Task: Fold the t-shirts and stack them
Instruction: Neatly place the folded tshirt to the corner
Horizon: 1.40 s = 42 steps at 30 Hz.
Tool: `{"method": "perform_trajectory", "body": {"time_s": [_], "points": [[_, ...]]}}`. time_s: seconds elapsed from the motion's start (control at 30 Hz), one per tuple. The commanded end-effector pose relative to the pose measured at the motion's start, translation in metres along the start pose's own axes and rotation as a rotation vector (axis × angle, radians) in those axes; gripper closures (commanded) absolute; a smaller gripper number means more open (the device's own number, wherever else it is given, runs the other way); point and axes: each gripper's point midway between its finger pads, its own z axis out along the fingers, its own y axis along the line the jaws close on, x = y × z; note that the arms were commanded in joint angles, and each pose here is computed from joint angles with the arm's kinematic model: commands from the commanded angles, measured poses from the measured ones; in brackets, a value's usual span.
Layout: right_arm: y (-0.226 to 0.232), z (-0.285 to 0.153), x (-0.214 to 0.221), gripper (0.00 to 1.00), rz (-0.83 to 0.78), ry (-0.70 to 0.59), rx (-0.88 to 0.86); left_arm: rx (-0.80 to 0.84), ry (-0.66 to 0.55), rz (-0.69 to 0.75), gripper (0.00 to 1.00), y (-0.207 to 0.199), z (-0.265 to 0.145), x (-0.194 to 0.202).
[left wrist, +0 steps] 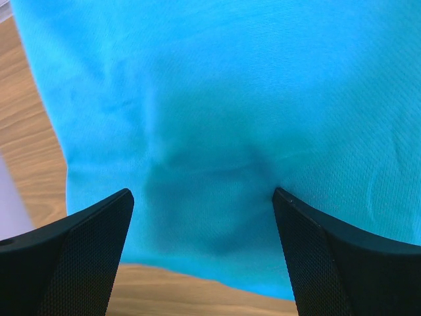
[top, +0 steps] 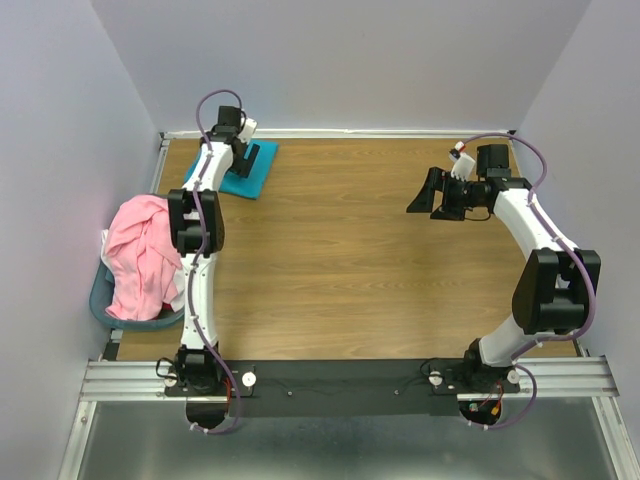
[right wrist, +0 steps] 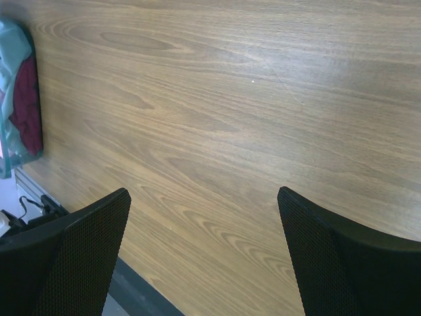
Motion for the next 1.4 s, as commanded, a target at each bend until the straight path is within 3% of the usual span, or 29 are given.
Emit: {"method": "perform_trajectory", "body": {"time_s": [0.0, 0.27, 0.57, 0.67, 0.93, 1.07, 1.27, 1.37], "points": [[-0.005, -0.003, 0.008, 0.0, 0.009, 0.016, 0.018, -0.044, 0.17, 0.046, 0.06, 0.022, 0.023, 0.055], [-0.006, -0.002, 0.009, 0.0, 0.016, 0.021, 0.017, -0.106, 0.185, -0.039, 0.09, 0.075, 0.031, 0.074], [-0.006, -0.001, 0.01, 0.0, 0.023, 0.027, 0.015, 0.023, 0.17, -0.165, 0.19, 0.053, 0.023, 0.074], [-0.006, 0.0, 0.012, 0.0, 0.026, 0.031, 0.011, 0.108, 0.11, -0.195, 0.22, 0.039, 0.011, 0.055], [-0.004, 0.0, 0.013, 0.0, 0.027, 0.034, 0.0, 0.16, -0.085, -0.154, 0.16, 0.025, -0.039, -0.013], [-0.004, 0.0, 0.014, 0.0, 0.029, 0.036, -0.005, 0.203, -0.122, -0.105, 0.15, 0.011, -0.057, -0.032], [-0.002, -0.002, 0.014, 0.0, 0.026, 0.029, -0.003, 0.26, -0.235, 0.003, 0.12, 0.019, -0.08, -0.055], [-0.001, -0.004, 0.014, 0.0, 0.025, 0.028, -0.005, 0.255, -0.264, 0.016, 0.12, 0.043, -0.078, -0.053]]}}
